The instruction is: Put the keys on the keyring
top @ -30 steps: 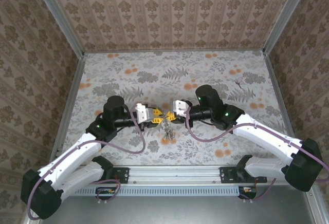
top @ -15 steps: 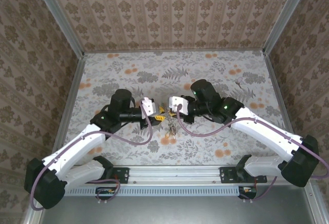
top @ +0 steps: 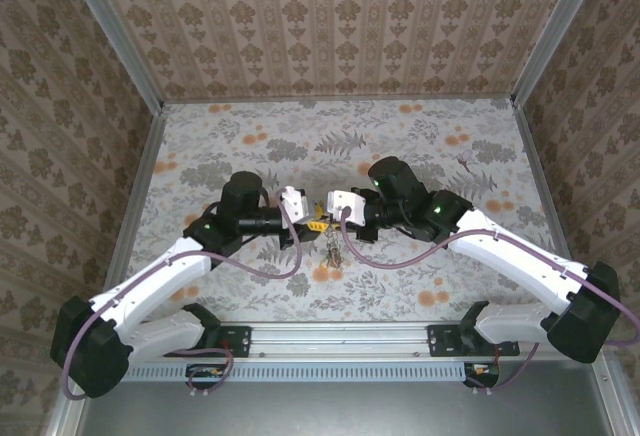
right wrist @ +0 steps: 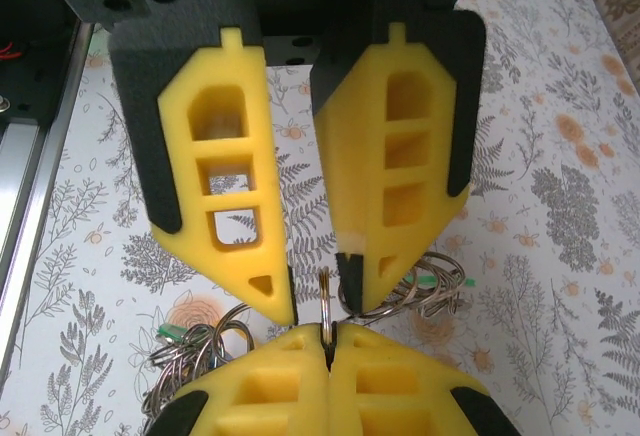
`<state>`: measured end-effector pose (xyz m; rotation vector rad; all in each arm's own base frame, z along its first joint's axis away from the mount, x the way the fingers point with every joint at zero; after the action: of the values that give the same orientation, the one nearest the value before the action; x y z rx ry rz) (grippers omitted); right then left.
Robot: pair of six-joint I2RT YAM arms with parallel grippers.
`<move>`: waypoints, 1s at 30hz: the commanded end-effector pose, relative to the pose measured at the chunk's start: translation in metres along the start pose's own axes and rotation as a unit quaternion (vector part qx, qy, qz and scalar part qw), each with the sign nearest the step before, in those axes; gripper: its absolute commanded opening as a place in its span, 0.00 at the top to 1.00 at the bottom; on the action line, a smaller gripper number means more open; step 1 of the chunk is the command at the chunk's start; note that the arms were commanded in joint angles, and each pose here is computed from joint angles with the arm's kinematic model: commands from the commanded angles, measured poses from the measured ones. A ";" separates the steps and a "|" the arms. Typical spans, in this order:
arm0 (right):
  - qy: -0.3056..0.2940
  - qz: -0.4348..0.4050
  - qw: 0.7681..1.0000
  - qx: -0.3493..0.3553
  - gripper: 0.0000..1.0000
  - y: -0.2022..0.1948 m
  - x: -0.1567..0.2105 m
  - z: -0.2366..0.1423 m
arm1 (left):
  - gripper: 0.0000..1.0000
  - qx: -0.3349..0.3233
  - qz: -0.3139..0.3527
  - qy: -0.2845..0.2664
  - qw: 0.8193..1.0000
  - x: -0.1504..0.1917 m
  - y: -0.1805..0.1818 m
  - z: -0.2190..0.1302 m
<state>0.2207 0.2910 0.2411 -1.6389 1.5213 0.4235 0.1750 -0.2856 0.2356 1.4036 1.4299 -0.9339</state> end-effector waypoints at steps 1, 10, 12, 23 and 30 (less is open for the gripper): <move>-0.024 -0.007 1.000 0.012 1.00 -0.006 -0.015 -0.003 | 0.83 0.013 0.017 -0.023 1.000 -0.019 -0.002 0.001; -0.083 0.025 0.996 0.004 0.73 -0.002 -0.010 -0.016 | 1.00 0.054 0.036 -0.062 0.996 -0.033 -0.014 -0.001; -0.115 0.047 0.992 -0.004 0.69 -0.002 -0.010 -0.025 | 1.00 0.060 0.039 -0.079 0.994 -0.037 -0.016 -0.003; -0.199 0.044 0.979 -0.002 0.71 0.009 -0.010 -0.043 | 1.00 0.105 0.043 -0.122 0.986 -0.052 -0.023 -0.008; -0.244 0.029 0.969 -0.011 0.69 0.006 -0.023 -0.041 | 1.00 0.117 0.046 -0.128 0.984 -0.056 -0.024 -0.007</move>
<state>0.2032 0.2699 0.2677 -1.3767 1.2813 0.7541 0.1528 -0.2984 0.2678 1.4355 1.1867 -1.1821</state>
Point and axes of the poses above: each hand's point on the last joint's axis, 136 mm out from that joint toward the fingers, its own z axis out along the fingers, its own y axis along the line the jaws close on, x = y × z, the point moved 1 cm from there along -z, back along the fingers, and after that the axes turned 3 degrees about -z, right-handed, at the moved point
